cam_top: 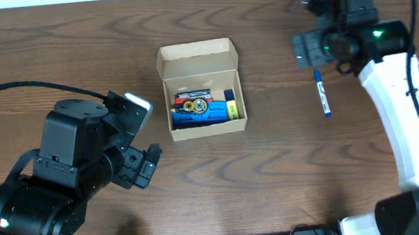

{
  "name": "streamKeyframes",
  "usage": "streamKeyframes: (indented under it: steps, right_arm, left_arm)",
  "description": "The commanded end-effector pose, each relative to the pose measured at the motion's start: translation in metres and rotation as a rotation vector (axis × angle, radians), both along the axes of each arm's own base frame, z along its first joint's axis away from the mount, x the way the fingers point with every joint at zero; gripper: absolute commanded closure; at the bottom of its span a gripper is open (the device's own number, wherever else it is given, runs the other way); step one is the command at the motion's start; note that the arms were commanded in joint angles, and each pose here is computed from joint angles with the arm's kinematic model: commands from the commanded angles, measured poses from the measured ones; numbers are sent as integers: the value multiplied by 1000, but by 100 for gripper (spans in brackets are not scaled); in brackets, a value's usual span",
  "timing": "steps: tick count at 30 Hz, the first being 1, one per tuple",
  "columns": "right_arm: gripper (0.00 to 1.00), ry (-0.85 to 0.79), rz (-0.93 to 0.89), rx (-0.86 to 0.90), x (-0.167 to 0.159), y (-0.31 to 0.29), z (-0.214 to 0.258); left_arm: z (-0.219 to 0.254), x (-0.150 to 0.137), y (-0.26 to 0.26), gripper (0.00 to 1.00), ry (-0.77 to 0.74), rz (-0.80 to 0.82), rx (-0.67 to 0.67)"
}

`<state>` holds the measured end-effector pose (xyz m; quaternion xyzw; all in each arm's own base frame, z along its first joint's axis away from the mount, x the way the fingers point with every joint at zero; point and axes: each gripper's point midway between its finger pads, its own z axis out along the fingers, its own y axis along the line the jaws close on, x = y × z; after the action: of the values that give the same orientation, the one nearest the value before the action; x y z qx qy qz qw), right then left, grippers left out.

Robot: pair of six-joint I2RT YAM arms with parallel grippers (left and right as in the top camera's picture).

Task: Pack container
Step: 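Grasp the blue marker with the right gripper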

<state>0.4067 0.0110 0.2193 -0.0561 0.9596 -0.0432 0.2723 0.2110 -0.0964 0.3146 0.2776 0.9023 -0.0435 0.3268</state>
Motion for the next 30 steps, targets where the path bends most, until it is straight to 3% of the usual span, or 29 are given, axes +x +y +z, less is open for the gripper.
streamKeyframes:
  steps: [1,9,24,30]
  right_arm:
    - [1,114,-162,32,-11,-32,-45]
    - [1,254,-254,84,-35,-63,-117]
    - [1,144,-142,96,-35,-55,-189]
    - [6,98,-119,111,-36,-50,-204]
  left_arm:
    - [0,-1,0,5,3,-11,0]
    - [0,-1,0,5,4,-11,-1]
    - [0,-1,0,5,3,-11,0]
    - [0,-1,0,5,3,-10,0]
